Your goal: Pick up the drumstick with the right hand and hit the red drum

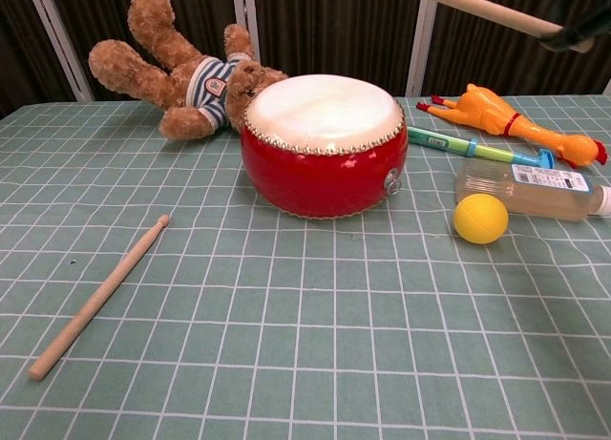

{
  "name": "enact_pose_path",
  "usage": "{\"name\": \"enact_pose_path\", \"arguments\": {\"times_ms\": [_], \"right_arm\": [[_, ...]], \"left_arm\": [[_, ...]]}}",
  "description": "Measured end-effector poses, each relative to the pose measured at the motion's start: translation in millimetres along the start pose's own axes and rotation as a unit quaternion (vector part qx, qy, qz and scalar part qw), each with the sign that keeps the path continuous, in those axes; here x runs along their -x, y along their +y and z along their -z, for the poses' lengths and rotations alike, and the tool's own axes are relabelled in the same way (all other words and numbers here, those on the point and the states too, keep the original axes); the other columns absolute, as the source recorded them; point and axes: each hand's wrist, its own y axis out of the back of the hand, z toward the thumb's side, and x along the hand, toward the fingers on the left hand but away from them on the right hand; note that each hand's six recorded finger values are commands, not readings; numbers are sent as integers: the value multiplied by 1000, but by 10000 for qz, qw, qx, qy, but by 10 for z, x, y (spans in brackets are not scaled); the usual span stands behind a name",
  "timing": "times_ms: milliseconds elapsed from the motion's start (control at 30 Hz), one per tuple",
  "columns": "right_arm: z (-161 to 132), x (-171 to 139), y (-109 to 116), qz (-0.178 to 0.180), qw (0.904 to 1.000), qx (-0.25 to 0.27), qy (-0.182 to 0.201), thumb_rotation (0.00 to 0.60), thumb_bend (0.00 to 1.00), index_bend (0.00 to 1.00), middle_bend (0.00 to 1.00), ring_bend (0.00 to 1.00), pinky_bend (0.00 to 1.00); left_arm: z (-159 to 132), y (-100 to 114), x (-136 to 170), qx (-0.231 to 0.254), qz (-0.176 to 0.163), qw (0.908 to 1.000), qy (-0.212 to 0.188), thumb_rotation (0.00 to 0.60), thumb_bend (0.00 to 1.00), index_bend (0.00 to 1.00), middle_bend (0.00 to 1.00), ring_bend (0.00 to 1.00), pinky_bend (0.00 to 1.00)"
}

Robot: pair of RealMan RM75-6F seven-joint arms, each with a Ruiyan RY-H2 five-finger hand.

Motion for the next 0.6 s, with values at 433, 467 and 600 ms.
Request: {"name": "enact_pose_path", "arguments": {"times_ms": [433, 467, 600], "right_arm": [[-507, 372, -86, 26, 9979, 650, -64, 600, 577, 976, 1000, 1000, 1000], [-509, 388, -124, 6, 9980, 627, -75, 600, 578, 976, 1000, 1000, 1000], [-466, 438, -311, -50, 9999, 97, -73, 600, 578, 975, 1000, 1000, 1000]], "left_arm": [[31, -28, -23, 210, 297, 9992, 149, 600, 15, 0, 0, 0, 0], [30, -28, -26, 223, 306, 9992, 148, 600, 15, 0, 0, 0, 0], [31, -42, -33, 272, 373, 9988, 163, 600, 15, 0, 0, 0, 0]]}}
